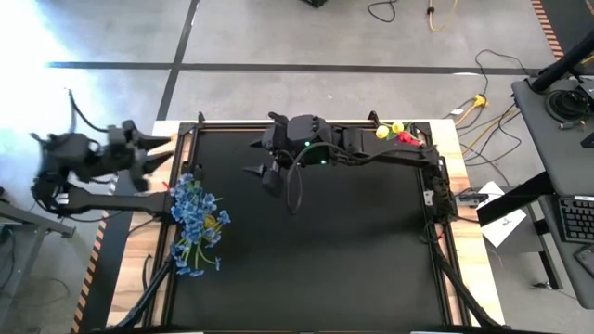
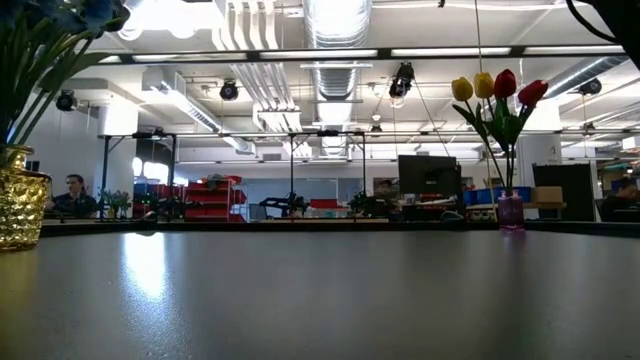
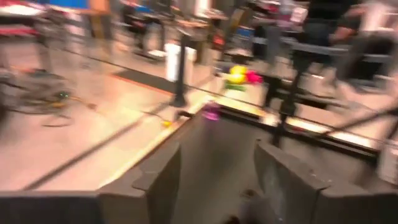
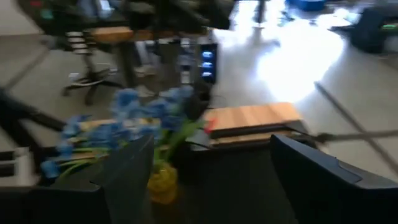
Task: Sort flowers into vase by color
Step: Return to Home Position
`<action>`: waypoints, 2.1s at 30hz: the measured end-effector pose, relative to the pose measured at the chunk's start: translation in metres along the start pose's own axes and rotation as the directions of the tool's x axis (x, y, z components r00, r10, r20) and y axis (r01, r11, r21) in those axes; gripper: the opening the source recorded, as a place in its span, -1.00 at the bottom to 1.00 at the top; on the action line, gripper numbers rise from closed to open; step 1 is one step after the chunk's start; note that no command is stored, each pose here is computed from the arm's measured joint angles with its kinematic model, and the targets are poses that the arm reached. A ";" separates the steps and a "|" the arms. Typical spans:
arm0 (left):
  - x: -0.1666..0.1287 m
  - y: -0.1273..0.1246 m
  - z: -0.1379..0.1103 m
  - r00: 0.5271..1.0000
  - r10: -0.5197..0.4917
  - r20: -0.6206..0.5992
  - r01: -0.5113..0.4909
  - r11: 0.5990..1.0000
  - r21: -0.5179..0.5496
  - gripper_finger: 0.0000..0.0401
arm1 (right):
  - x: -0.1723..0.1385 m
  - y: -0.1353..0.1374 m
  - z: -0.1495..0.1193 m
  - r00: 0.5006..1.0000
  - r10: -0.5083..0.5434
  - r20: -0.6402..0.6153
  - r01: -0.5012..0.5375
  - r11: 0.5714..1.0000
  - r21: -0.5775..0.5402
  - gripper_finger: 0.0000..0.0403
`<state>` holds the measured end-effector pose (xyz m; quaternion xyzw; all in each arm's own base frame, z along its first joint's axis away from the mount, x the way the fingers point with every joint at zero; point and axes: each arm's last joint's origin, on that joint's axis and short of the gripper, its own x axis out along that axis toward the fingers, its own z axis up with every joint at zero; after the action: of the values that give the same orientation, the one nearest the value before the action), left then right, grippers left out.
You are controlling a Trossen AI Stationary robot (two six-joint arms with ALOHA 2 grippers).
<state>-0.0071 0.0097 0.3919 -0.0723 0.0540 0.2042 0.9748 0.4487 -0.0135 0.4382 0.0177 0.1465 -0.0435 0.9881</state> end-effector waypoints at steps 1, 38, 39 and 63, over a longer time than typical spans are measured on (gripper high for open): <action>0.006 0.000 -0.006 0.999 0.040 0.018 -0.040 0.999 0.006 -0.10 | 0.002 0.001 -0.001 1.000 0.030 0.002 -0.030 1.000 0.000 0.52; 0.038 0.015 -0.080 0.748 0.563 0.351 -0.289 0.753 -0.591 -1.00 | -0.131 -0.011 -0.141 0.810 0.093 0.579 -0.290 0.921 0.259 -0.94; 0.039 0.015 -0.081 0.747 0.565 0.351 -0.277 0.743 -0.609 -1.00 | -0.133 -0.012 -0.145 0.814 0.079 0.576 -0.288 0.916 0.280 -0.94; 0.091 0.014 -0.166 0.535 0.823 0.191 -0.618 0.536 -0.575 -1.00 | -0.161 -0.017 -0.232 0.734 0.034 0.678 -0.429 0.798 0.424 -0.94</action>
<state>0.0578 0.0312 0.2150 -0.2119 -0.1902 0.6163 0.7343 0.2270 -0.0065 0.2628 0.3063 -0.2218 0.0423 0.9248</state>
